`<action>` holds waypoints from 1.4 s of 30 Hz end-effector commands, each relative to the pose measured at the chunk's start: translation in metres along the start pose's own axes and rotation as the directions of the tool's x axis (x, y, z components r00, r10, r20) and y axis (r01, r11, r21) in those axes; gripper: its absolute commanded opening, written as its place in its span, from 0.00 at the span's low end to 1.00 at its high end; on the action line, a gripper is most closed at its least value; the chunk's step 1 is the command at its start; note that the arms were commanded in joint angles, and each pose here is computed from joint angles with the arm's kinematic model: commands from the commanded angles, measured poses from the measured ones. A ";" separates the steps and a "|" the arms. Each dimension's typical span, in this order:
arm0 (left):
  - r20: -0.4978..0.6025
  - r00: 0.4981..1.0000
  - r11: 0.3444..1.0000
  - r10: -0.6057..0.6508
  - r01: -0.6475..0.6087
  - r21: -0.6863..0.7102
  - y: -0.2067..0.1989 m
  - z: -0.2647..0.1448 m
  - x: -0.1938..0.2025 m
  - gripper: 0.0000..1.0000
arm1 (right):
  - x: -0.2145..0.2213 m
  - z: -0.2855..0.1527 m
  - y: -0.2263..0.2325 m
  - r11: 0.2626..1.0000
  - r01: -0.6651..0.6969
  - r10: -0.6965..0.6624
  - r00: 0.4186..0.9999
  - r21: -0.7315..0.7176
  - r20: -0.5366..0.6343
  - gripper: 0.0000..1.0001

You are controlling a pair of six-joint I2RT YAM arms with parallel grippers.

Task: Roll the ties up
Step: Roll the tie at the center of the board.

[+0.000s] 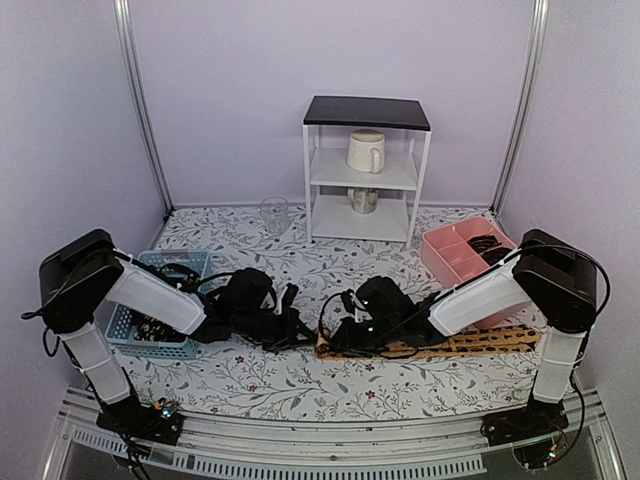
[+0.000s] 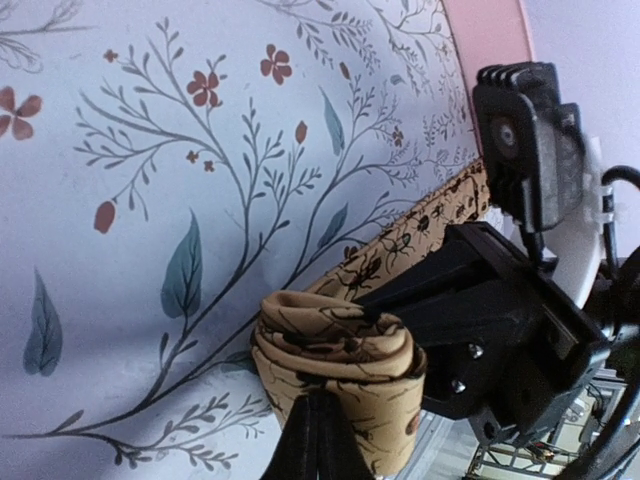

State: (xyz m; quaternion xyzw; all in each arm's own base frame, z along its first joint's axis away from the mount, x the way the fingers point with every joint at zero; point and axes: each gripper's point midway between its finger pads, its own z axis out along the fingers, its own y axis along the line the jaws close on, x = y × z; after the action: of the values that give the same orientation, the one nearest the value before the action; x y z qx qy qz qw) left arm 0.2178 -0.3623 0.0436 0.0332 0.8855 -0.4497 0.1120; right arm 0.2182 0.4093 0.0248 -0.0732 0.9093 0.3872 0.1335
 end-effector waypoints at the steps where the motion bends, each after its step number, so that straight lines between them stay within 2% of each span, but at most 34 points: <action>1: 0.005 0.999 0.998 0.031 -0.031 0.045 -0.022 0.003 -0.003 0.00 | -0.005 -0.005 -0.002 1.000 -0.006 0.006 0.999 -0.014 0.035 0.07; 23: -0.020 0.998 0.998 0.057 -0.057 0.017 -0.032 0.018 -0.004 0.00 | -0.012 -0.034 -0.016 1.000 -0.015 0.012 0.992 0.025 0.128 0.09; 34: 0.012 0.999 0.995 0.046 -0.045 -0.087 -0.014 0.009 -0.005 0.00 | -0.006 -0.013 -0.001 0.997 -0.008 0.013 0.998 -0.075 0.063 0.08; 42: 0.016 0.998 0.996 0.056 -0.055 -0.069 -0.021 0.008 -0.007 0.00 | -0.004 -0.005 0.000 0.996 -0.025 0.029 0.999 -0.086 0.044 0.08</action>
State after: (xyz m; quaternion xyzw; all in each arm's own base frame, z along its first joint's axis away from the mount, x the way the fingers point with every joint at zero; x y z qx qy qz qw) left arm 0.2247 -0.3784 0.0477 0.0373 0.9011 -0.4137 0.1243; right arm 0.2179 0.3974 0.0294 -0.0601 0.8949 0.4163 0.1490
